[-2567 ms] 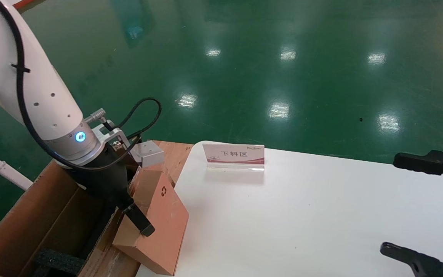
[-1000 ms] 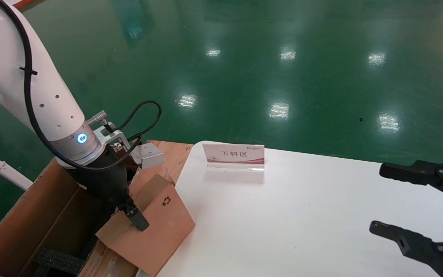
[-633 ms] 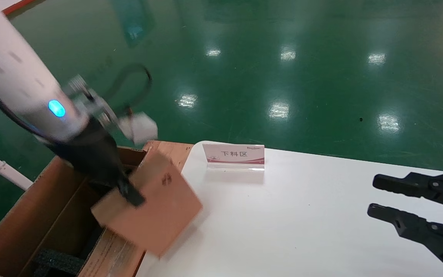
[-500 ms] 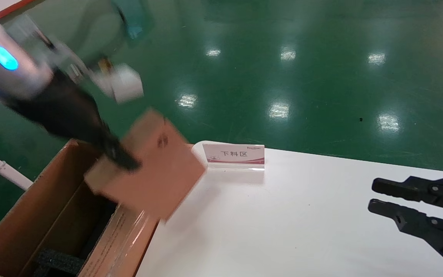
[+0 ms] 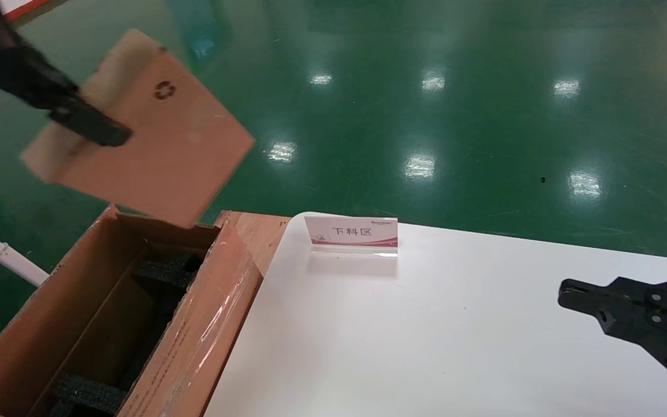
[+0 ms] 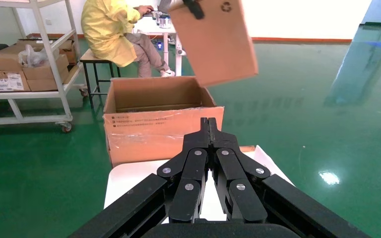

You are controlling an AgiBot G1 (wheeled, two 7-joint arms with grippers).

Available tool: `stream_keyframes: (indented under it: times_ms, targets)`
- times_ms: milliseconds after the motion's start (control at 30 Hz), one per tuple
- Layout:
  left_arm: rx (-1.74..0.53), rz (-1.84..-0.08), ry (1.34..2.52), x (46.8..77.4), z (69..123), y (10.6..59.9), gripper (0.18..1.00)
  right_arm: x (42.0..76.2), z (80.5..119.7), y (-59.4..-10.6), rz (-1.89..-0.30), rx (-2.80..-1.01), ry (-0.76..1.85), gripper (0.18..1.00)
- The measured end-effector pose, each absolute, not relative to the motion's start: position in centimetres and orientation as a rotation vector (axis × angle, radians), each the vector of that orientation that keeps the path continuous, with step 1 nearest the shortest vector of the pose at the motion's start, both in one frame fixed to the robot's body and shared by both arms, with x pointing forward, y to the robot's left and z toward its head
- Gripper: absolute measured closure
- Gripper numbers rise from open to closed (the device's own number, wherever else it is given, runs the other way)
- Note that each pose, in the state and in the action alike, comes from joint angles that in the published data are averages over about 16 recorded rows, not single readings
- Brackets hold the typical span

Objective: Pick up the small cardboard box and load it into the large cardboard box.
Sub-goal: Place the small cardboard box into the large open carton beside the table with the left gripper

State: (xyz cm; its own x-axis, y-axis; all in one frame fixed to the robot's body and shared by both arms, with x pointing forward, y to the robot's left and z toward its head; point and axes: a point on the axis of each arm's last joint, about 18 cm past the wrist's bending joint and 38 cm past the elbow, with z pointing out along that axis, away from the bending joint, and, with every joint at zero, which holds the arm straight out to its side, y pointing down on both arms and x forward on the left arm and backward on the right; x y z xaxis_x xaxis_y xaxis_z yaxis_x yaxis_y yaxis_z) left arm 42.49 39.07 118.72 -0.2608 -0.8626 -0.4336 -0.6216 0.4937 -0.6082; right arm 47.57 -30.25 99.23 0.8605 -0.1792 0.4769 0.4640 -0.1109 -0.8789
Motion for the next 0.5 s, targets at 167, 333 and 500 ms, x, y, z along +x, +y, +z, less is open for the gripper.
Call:
stream_keyframes:
  times_ms: [167, 333, 500]
  targets:
    - [-1.314, -0.312, 1.981, 41.8, 117.8, 41.6, 0.827, 47.6, 99.2, -30.3, -0.552, -1.594, -0.229, 0.982]
    - [-1.425, -0.238, 1.993, 41.5, 115.7, 44.3, 0.828, 47.6, 99.2, -30.3, -0.552, -1.594, -0.229, 0.986]
    - [-1.528, -0.196, 2.004, 41.6, 113.1, 46.9, 0.828, 47.6, 99.2, -30.3, -0.552, -1.594, -0.229, 0.982]
